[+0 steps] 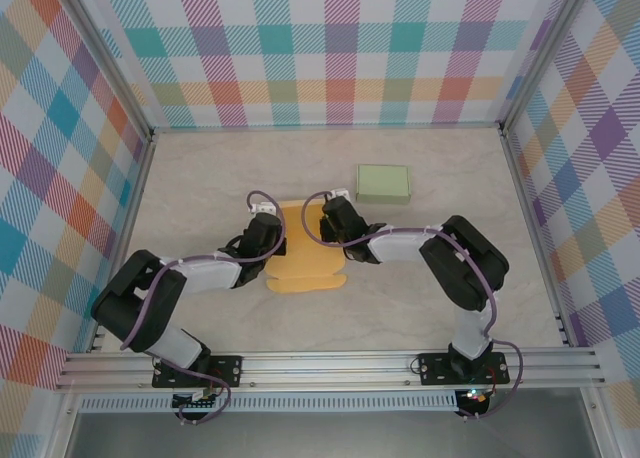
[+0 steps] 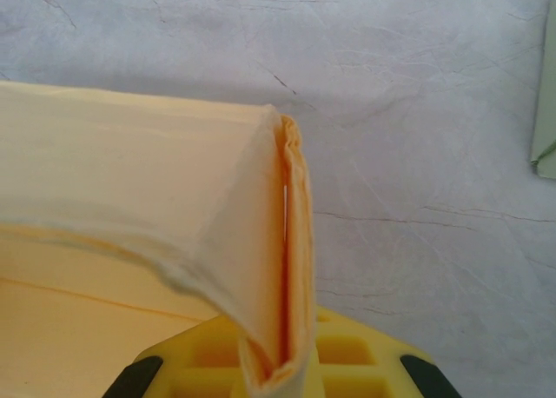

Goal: Fold the paper box

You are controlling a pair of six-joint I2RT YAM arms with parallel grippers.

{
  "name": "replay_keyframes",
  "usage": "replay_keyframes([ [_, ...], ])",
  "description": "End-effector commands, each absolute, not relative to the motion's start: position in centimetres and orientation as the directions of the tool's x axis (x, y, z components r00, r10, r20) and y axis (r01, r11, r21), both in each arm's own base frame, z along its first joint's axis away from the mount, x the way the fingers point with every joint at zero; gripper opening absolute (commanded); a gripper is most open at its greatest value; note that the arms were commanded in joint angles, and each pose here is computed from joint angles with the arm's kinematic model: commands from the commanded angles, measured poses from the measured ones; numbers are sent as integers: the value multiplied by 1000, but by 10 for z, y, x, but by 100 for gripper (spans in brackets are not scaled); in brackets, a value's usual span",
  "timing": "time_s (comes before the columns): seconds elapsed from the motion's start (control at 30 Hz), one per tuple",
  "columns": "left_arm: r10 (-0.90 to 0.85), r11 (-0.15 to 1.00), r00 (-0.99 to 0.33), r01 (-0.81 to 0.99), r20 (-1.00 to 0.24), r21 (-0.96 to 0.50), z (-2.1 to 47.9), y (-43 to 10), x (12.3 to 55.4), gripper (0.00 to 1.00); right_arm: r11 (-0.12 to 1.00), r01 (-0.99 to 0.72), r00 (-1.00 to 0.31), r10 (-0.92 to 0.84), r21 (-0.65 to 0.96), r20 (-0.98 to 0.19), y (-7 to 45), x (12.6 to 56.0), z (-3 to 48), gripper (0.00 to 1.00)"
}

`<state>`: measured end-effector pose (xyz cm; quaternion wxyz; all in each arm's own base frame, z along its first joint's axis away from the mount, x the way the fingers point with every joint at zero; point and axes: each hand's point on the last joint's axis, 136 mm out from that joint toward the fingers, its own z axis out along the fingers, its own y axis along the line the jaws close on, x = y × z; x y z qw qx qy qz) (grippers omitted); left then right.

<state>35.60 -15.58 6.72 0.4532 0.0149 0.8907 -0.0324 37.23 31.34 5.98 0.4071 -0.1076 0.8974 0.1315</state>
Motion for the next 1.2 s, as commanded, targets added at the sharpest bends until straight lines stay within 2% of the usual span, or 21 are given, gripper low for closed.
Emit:
replay_keyframes([
  [0.0, -42, 995, -484, -97, -874, 6, 87, -141, 372, 14, 952, -279, -721, -119, 128, -683, 315, 355, 30, 0],
  [0.2, -68, 975, -445, -218, -893, 34, 90, -130, 370, 4, 960, -237, -747, -83, 147, -659, 323, 352, 27, 0],
  [0.43, -183, 901, -393, -434, -901, 6, 88, -102, 361, 6, 958, -216, -763, -45, 189, -645, 334, 346, 28, 0],
  [0.6, -229, 853, -371, -522, -900, -2, 84, -93, 359, 10, 961, -189, -779, -21, 202, -627, 338, 345, 22, 0],
  [0.73, -229, 844, -386, -537, -894, 15, 78, -93, 360, 11, 962, -175, -785, -8, 210, -619, 338, 344, 18, 0],
  [0.93, -227, 884, -428, -467, -875, -1, 77, -105, 363, 13, 963, -167, -791, -3, 211, -611, 338, 345, 16, 0],
  [1.17, -205, 854, -411, -518, -888, 42, 87, -86, 356, 14, 965, -156, -796, 4, 211, -605, 336, 343, 14, 0],
])
